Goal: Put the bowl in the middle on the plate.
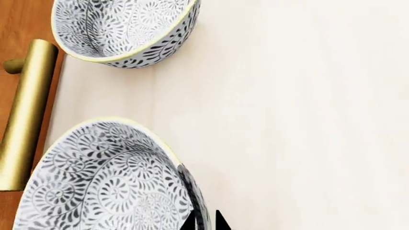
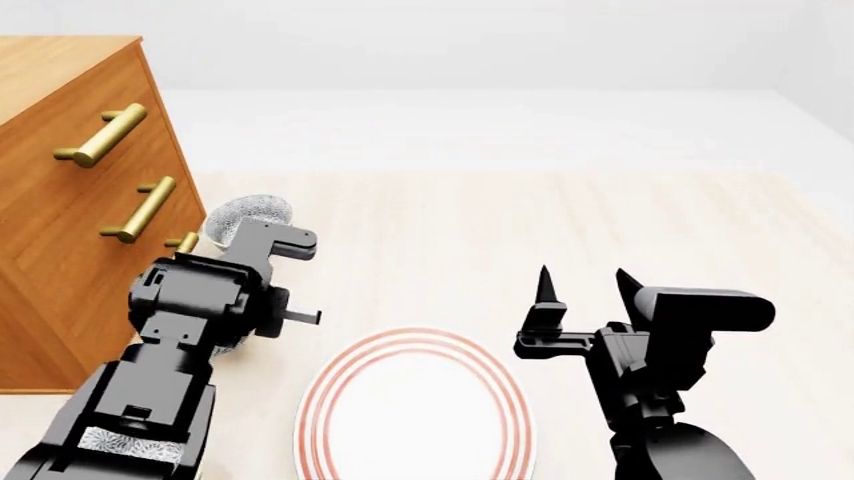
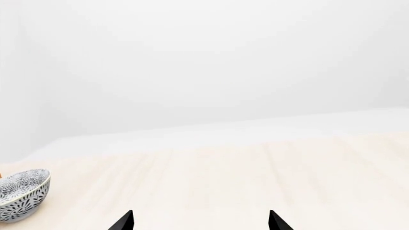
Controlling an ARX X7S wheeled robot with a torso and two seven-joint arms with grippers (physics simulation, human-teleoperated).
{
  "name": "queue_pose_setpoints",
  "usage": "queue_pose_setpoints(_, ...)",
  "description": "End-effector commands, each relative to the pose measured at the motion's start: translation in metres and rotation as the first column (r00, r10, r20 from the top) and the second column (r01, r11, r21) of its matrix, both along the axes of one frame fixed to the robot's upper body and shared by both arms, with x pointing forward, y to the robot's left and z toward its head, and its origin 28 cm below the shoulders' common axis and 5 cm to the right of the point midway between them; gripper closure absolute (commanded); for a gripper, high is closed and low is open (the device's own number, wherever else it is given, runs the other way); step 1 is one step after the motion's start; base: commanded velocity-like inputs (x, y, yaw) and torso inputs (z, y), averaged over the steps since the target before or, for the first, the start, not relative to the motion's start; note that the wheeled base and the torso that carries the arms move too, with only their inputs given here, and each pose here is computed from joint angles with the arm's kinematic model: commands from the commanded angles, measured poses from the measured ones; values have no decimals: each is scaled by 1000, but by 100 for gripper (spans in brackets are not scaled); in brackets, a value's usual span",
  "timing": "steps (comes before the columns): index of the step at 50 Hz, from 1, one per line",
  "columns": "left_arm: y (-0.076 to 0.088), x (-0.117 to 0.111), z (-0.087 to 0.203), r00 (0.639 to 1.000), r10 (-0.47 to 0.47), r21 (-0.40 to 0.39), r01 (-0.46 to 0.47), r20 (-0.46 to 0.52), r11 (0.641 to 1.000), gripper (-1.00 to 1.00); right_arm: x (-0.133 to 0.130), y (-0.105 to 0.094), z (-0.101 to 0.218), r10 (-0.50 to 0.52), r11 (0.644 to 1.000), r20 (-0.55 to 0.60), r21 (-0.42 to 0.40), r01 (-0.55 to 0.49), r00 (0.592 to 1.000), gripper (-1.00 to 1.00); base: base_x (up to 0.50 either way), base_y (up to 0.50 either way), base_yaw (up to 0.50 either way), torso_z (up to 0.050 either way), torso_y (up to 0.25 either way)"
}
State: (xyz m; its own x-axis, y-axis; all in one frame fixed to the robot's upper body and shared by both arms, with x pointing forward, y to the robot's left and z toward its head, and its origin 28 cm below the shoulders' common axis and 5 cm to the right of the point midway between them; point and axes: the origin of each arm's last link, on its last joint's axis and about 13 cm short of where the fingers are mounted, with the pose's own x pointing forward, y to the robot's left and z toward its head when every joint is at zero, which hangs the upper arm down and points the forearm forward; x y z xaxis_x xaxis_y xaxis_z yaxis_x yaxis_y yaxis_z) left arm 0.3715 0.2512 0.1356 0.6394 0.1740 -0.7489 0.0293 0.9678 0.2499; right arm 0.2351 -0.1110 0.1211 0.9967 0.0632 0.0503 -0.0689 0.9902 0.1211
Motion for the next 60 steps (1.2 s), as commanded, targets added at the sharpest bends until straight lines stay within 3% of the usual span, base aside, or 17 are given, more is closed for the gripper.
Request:
queue_pose_setpoints(1,-14,-21,36,981,-135,31,132,140,991,100,-1,0,2,1,1000,12,4,-1,1000,-100,0,0,0,0,0)
queue_pose_setpoints(10,-31,-44,52,930,-311,72,303,194,950,100,-3,-2,3,-5,1000,17,8,5,1000,-100,0,0,0,0,0)
queue_pose_setpoints(17,-42,-66,58,842,-479,86,474,247,877,100,-3,-2,3,-6,1000,19,8,6,1000,-100,0,0,0,0,0)
queue_pose_setpoints(23,-53,-95,59,725,-638,174,615,258,769,100,-2,-2,4,-12,1000,22,8,12,1000,-100,0,0,0,0,0)
queue_pose_setpoints(27,-63,-116,53,623,-750,239,711,222,661,100,-1,-2,4,-11,1000,21,7,10,1000,-100,0,0,0,0,0)
queue_pose_setpoints(31,-67,-127,47,558,-809,276,760,184,588,100,-2,-2,6,-12,1000,23,5,12,1000,-100,0,0,0,0,3)
queue_pose_setpoints(33,-70,-136,42,501,-853,313,794,147,521,100,-3,-2,7,-16,1000,26,4,15,1000,-100,0,0,0,0,0)
queue_pose_setpoints(36,-72,-141,40,475,-871,321,811,124,488,100,-3,-2,6,-16,1000,26,4,16,1000,-100,0,0,0,0,0)
queue_pose_setpoints(37,-73,-146,39,444,-889,336,826,108,453,100,-3,-2,6,-16,1000,26,5,15,1000,-100,0,0,0,0,0)
queue_pose_setpoints(43,-77,-158,33,359,-931,387,850,71,357,100,-2,-2,6,-14,1000,26,6,14,1000,-100,0,0,0,0,0)
queue_pose_setpoints(47,-79,-161,30,330,-943,409,855,45,319,100,-1,-2,5,-15,1000,23,5,15,1000,-100,0,0,0,0,0)
queue_pose_setpoints(48,-80,-163,28,306,-951,427,857,29,289,100,-2,-2,6,-14,1000,24,6,14,1000,-100,0,0,0,0,0)
queue_pose_setpoints(54,-84,-166,21,259,-966,451,862,-2,230,100,-2,-2,6,-15,1000,23,5,15,1000,-100,0,0,0,0,0)
queue_pose_setpoints(60,-86,-164,18,236,-972,469,860,-17,200,100,-4,-2,8,-17,1000,28,4,17,999,-100,0,0,0,0,2)
